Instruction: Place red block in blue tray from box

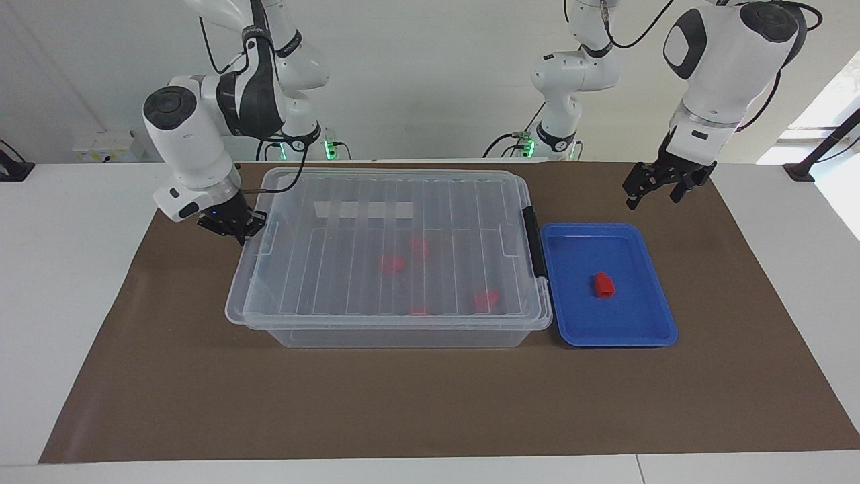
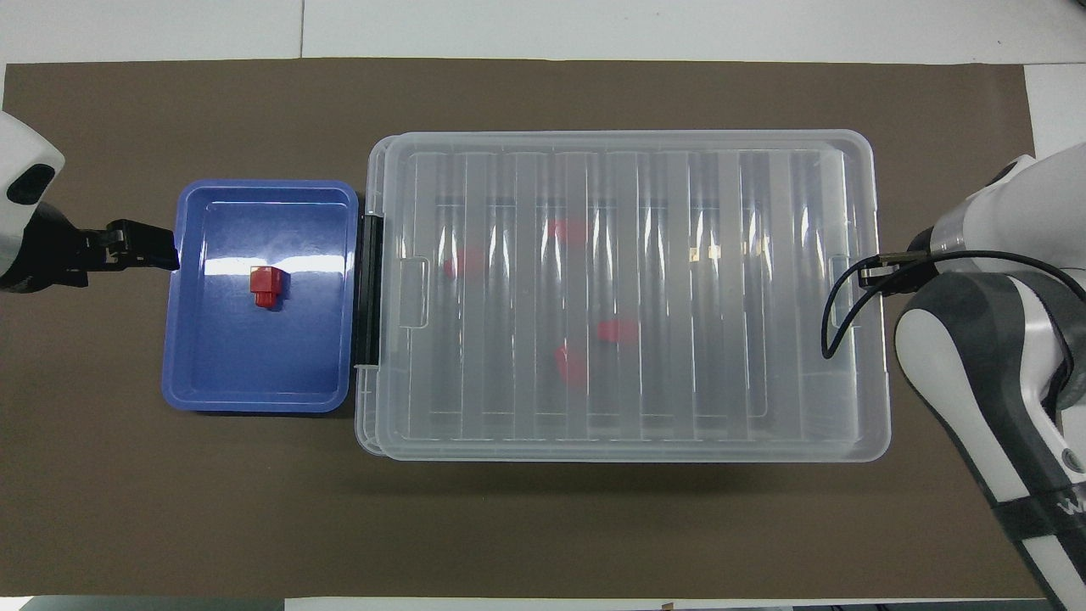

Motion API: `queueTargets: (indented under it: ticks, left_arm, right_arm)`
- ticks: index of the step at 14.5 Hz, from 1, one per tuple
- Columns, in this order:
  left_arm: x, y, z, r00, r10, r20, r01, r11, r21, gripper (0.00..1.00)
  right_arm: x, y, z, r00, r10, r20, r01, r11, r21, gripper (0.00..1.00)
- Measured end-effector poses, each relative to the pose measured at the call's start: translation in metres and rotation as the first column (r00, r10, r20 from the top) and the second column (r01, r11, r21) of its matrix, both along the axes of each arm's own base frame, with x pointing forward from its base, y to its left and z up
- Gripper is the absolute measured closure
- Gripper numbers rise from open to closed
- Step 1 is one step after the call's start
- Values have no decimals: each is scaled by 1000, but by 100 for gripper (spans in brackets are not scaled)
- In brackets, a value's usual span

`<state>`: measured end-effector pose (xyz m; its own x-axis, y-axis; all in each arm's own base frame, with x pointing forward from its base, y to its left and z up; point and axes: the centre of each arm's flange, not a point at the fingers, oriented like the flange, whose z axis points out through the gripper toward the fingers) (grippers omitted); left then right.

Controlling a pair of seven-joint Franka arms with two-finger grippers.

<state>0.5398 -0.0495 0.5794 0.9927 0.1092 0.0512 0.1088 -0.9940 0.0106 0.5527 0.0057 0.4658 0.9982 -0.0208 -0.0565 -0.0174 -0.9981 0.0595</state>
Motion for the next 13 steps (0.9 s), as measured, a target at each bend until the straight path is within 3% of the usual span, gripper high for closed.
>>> queueTargets:
  ticks: [5, 10, 12, 13]
  left_arm:
    - [4, 4, 20, 999, 7, 38, -7, 1000, -4, 0]
    - [17, 8, 18, 999, 16, 31, -15, 1000, -7, 0]
    - [19, 6, 14, 1000, 3, 23, -3, 1000, -6, 0]
    - [18, 4, 13, 1000, -6, 18, 6, 1000, -5, 0]
  right_arm:
    - [4, -9, 61, 999, -24, -22, 24, 1000, -4, 99]
    - [-4, -24, 119, 997, -60, -57, 60, 998, -7, 96]
    - [-7, -34, 129, 995, -78, -62, 78, 997, -7, 80]
    - [-7, -38, 130, 994, -85, -63, 84, 996, -5, 66]
